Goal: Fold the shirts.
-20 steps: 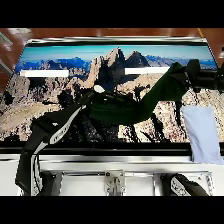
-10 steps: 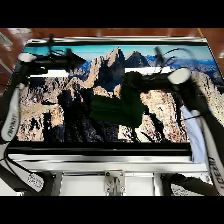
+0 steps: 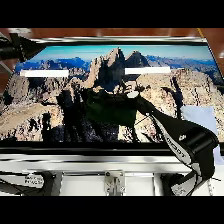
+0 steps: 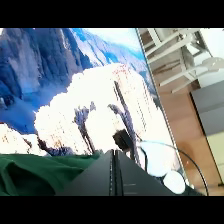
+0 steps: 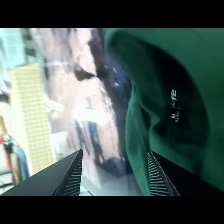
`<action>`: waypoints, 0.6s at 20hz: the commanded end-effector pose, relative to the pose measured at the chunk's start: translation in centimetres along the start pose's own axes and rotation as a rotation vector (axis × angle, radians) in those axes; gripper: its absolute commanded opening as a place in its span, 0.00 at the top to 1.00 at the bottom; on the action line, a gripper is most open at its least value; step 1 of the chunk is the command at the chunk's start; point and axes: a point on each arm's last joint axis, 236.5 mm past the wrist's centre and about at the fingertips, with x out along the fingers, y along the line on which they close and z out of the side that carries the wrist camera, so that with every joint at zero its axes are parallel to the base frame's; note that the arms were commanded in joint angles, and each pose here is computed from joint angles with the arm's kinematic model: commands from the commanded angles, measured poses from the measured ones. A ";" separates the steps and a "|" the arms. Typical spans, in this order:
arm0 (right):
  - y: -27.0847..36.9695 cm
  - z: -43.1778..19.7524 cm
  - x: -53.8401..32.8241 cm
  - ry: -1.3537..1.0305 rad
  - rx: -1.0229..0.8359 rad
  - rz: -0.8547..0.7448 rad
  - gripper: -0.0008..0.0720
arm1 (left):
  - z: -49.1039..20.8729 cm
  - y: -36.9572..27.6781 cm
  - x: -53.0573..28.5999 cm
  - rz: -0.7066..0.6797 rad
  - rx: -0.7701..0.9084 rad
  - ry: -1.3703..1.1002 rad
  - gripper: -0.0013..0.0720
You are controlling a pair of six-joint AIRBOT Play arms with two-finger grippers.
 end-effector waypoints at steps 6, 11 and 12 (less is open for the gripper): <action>-8.2 0.5 -12.8 0.275 -0.098 -0.331 0.25 | -1.3 -2.0 0.9 -0.030 0.044 0.047 0.94; -16.2 2.3 -19.6 0.273 0.031 -0.624 0.06 | -1.3 -2.0 0.9 -0.030 0.043 0.047 0.94; -16.5 2.4 -18.5 0.267 0.051 -0.600 0.06 | -1.3 -2.0 0.9 -0.030 0.043 0.047 0.94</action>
